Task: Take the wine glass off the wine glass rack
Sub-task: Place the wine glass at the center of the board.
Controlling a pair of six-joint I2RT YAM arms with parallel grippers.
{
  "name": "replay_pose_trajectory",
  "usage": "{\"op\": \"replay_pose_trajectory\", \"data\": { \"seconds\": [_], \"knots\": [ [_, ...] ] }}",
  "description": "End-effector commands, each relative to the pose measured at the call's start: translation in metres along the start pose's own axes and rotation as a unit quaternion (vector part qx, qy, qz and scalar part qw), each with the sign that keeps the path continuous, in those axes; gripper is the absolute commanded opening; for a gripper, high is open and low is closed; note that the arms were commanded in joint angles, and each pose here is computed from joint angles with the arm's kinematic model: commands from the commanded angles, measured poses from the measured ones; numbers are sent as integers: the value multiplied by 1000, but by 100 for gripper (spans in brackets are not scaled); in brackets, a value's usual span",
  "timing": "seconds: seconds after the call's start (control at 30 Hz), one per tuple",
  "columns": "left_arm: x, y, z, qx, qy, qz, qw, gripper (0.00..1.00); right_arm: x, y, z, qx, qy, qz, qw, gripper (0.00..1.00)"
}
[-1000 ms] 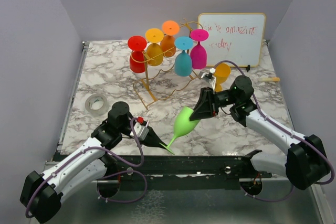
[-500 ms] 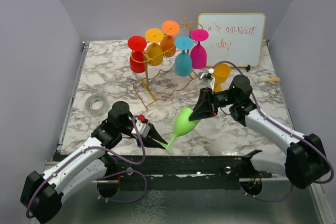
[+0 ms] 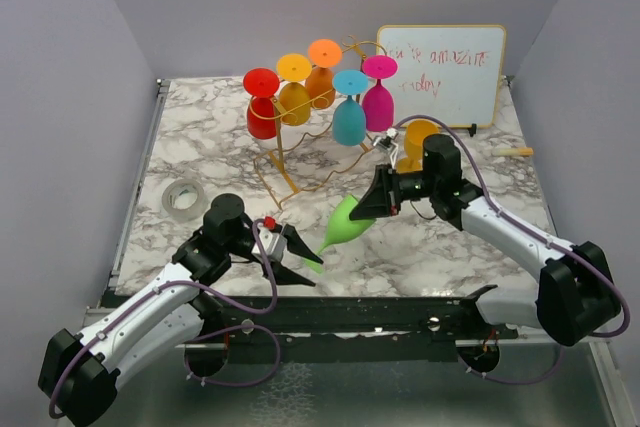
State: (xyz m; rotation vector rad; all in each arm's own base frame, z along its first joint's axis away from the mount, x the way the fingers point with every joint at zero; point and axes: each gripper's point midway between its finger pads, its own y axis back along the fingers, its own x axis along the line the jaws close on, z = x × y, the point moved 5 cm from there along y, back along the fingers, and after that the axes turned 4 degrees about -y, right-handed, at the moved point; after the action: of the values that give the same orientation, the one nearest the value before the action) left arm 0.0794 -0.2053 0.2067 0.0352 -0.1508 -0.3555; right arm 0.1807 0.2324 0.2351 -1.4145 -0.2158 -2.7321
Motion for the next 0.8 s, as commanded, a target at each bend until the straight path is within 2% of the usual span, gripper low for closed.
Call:
{"op": "replay_pose_trajectory", "data": {
  "seconds": [0.0,0.13,0.23,0.3,0.33,0.37,0.53,0.63,0.7,0.77],
  "knots": [
    [11,2,10,6,-24,34,999,51,-14,1,11,-15,1,-85,996,0],
    [26,9,12,23,-34,107,993,57,-22,10,19,-35,9,-175,984,1],
    [37,16,16,16,-43,174,984,62,-36,24,25,-48,15,-278,959,0],
    [42,21,19,6,-51,206,977,72,-45,34,26,-47,-2,-343,938,0],
    [44,24,20,4,-49,225,973,87,-48,40,27,-48,-11,-375,926,0],
    [47,27,20,4,-42,247,968,97,-48,46,30,-55,-16,-399,915,1],
    [52,37,22,12,-43,294,955,99,-31,70,40,-126,-4,-467,875,1],
    [55,41,26,8,-50,318,947,99,-28,94,40,-167,-3,-535,828,0],
    [58,45,29,2,-50,339,940,99,-34,114,36,-196,-14,-595,779,0],
    [60,49,32,-6,-48,359,932,99,-37,129,31,-216,-27,-636,740,0]
  ]
}}
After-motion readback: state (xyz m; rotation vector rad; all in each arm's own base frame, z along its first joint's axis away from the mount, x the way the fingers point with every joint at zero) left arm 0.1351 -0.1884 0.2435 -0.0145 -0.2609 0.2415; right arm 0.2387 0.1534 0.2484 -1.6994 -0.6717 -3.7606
